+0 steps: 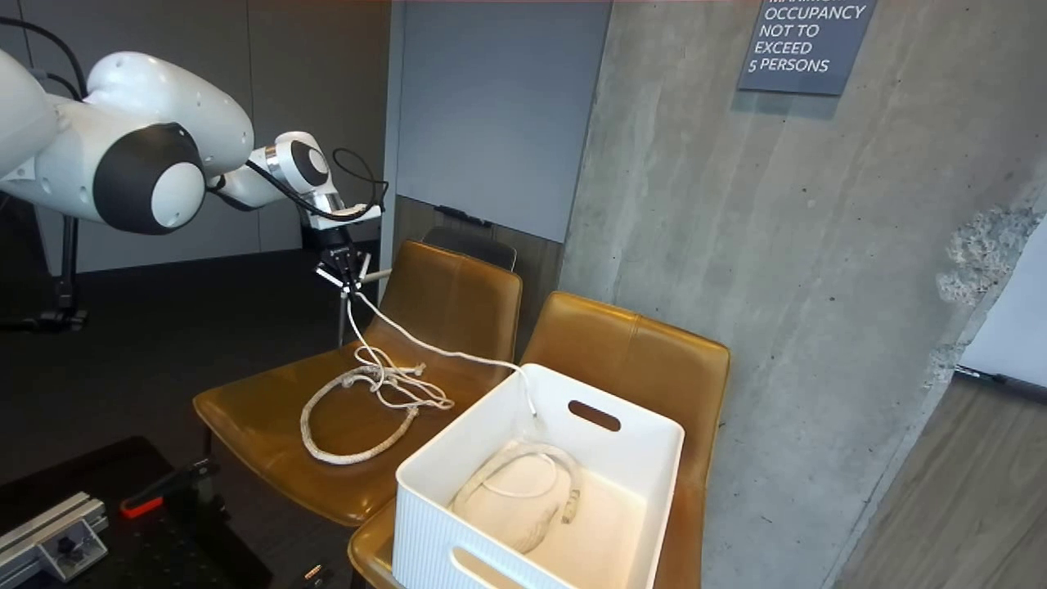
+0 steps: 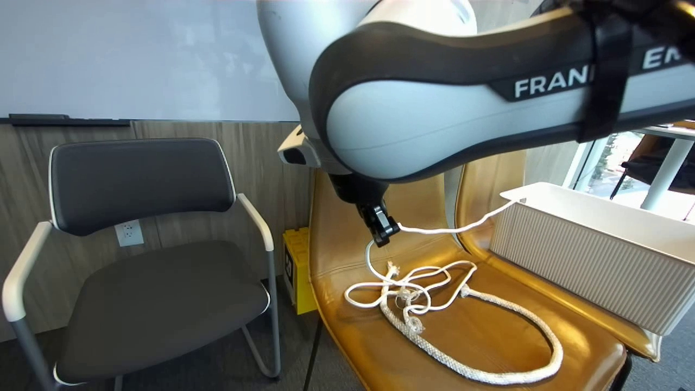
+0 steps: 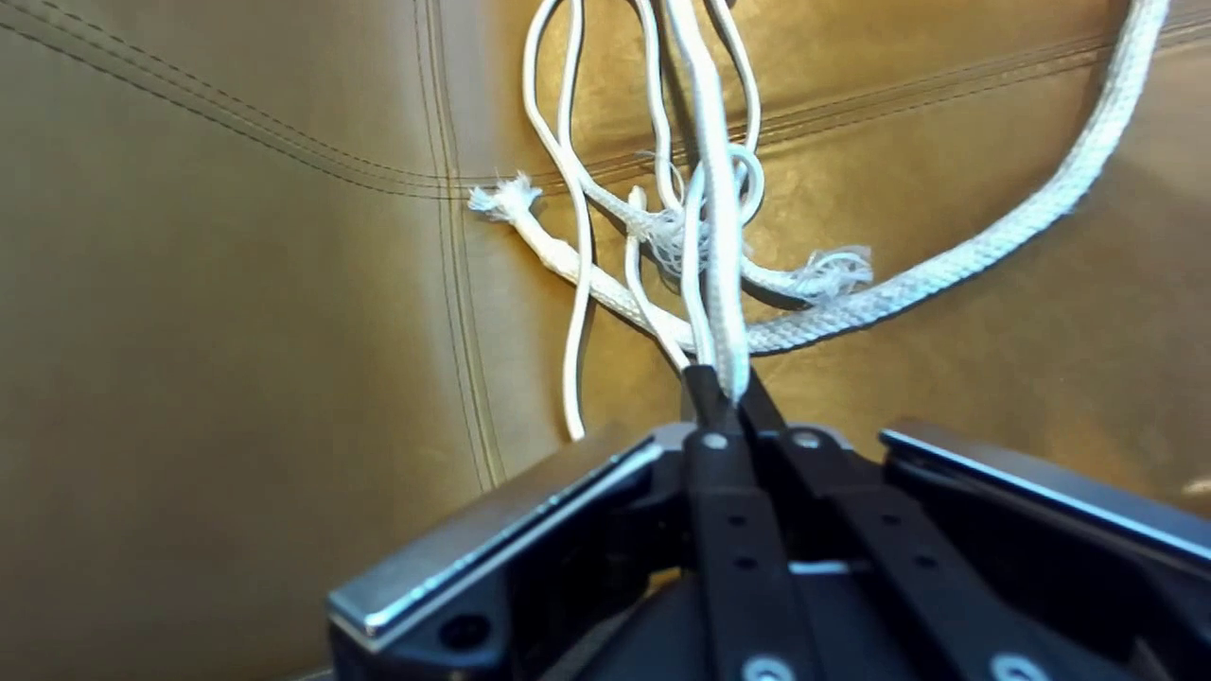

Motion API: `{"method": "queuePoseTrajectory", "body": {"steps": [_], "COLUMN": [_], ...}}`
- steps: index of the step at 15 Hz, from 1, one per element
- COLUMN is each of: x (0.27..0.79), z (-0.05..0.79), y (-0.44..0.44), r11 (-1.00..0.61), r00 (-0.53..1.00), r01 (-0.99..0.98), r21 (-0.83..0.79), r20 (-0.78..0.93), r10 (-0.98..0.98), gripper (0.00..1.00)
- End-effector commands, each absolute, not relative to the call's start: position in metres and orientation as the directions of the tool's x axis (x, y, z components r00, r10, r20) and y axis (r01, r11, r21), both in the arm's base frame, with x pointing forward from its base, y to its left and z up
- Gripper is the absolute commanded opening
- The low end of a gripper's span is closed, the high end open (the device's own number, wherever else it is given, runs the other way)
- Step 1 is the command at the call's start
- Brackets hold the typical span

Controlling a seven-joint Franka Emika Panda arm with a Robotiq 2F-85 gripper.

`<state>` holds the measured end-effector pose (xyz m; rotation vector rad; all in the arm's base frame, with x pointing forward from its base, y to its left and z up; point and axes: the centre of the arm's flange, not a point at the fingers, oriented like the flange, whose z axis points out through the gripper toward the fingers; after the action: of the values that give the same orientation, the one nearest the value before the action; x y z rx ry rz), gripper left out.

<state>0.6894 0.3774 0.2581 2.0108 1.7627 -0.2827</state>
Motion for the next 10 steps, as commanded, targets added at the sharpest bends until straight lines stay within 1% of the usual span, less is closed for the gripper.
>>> {"method": "queuePoseTrajectory", "body": {"steps": [1,2,3,4,5,7,10], "x": [0.692,0.69,0.687,0.687,0.685,0.684,0.685], "z": [0.246,0.242,0.237,0.229,0.223,0.214,0.194], "y": [0.336,0.324,0.308,0.295,0.274,0.234,0.169], "r11": [-0.176,-0.197,-0.215,-0.23,-0.247,-0.279,-0.298], "r00": [0.205,0.219,0.232,0.242,0.251,0.268,0.283], "r01": [0.978,0.976,0.973,0.97,0.967,0.96,0.954], "r21": [0.111,0.098,0.088,0.079,0.065,0.039,0.044], "r20": [-0.385,-0.379,-0.385,-0.395,-0.406,-0.425,-0.465], "r10": [0.9,0.899,0.893,0.886,0.879,0.864,0.839], "gripper": [0.01,0.29,0.31,0.36,0.45,0.58,0.81]}}
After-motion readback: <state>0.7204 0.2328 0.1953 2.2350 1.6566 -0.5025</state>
